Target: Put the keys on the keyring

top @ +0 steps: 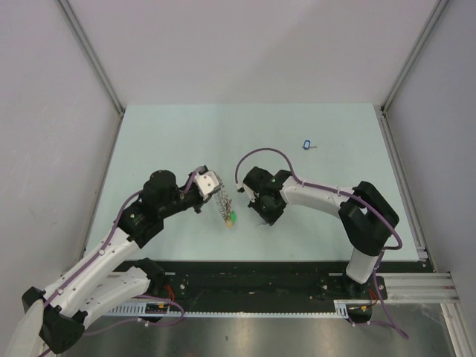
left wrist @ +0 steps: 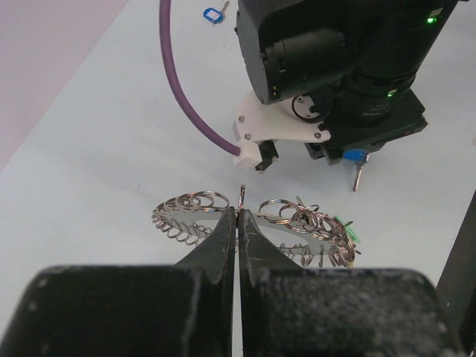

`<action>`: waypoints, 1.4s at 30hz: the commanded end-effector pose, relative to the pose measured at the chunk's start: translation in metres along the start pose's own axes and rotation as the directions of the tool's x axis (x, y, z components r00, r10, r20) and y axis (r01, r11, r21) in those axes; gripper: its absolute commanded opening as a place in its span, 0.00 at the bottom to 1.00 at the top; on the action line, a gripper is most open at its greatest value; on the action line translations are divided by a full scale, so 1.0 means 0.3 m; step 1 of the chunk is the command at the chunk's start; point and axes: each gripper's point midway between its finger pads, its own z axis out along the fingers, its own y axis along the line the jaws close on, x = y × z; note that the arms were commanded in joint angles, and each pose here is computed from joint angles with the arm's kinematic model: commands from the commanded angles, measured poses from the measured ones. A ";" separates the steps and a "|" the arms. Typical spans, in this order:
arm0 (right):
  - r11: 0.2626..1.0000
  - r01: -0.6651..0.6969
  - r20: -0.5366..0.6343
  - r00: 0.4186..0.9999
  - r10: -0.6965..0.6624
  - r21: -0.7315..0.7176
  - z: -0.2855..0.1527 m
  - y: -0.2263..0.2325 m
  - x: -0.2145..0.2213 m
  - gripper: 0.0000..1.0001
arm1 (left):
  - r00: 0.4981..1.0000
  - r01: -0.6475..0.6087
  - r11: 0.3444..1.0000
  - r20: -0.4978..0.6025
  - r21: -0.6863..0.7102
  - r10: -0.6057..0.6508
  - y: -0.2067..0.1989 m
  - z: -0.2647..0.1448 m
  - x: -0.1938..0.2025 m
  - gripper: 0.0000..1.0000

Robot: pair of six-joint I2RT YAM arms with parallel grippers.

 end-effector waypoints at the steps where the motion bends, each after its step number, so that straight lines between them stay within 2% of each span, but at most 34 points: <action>1: 1.000 0.002 -0.068 0.998 -0.002 0.000 0.000 0.005 0.061 0.00 | 0.995 -0.041 0.998 0.088 -0.039 0.044 0.036 -0.018 -0.085 0.00; 13: 1.000 0.018 -0.156 0.988 -0.016 0.013 0.067 -0.004 0.109 0.00 | 0.996 -0.039 0.999 0.076 -0.037 0.042 0.036 -0.011 -0.074 0.00; 18: 1.000 0.018 -0.146 0.989 -0.016 0.011 0.060 0.004 0.103 0.02 | 0.996 -0.039 0.999 0.076 -0.034 0.041 0.034 -0.010 -0.074 0.00; 23: 1.000 0.006 -0.116 0.993 -0.006 0.001 0.042 0.013 0.085 0.16 | 0.996 -0.039 0.999 0.077 -0.032 0.041 0.033 -0.009 -0.074 0.00; 30: 1.000 0.001 0.003 1.000 -0.001 -0.007 -0.038 0.024 0.026 0.27 | 0.996 -0.039 0.999 0.077 -0.034 0.042 0.034 -0.010 -0.075 0.00; 33: 0.999 -0.034 0.092 0.995 0.036 -0.024 -0.070 0.034 -0.001 0.33 | 0.996 -0.040 0.999 0.079 -0.035 0.042 0.034 -0.010 -0.075 0.00; 36: 0.997 -0.065 0.182 0.981 0.071 -0.035 -0.086 0.031 -0.003 0.34 | 0.996 -0.040 0.998 0.081 -0.038 0.043 0.035 -0.012 -0.076 0.01; 39: 0.994 -0.098 0.294 0.950 0.108 -0.047 -0.098 0.026 0.009 0.34 | 0.996 -0.039 0.999 0.081 -0.034 0.041 0.033 -0.011 -0.077 0.00; 41: 0.990 -0.123 0.429 0.892 0.144 -0.076 -0.147 0.028 -0.040 0.34 | 0.996 -0.038 0.999 0.083 -0.033 0.041 0.032 -0.010 -0.078 0.00; 42: 0.988 -0.136 0.427 0.891 0.155 -0.074 -0.113 0.025 0.008 0.34 | 0.996 -0.037 0.999 0.081 -0.034 0.040 0.033 -0.010 -0.076 0.00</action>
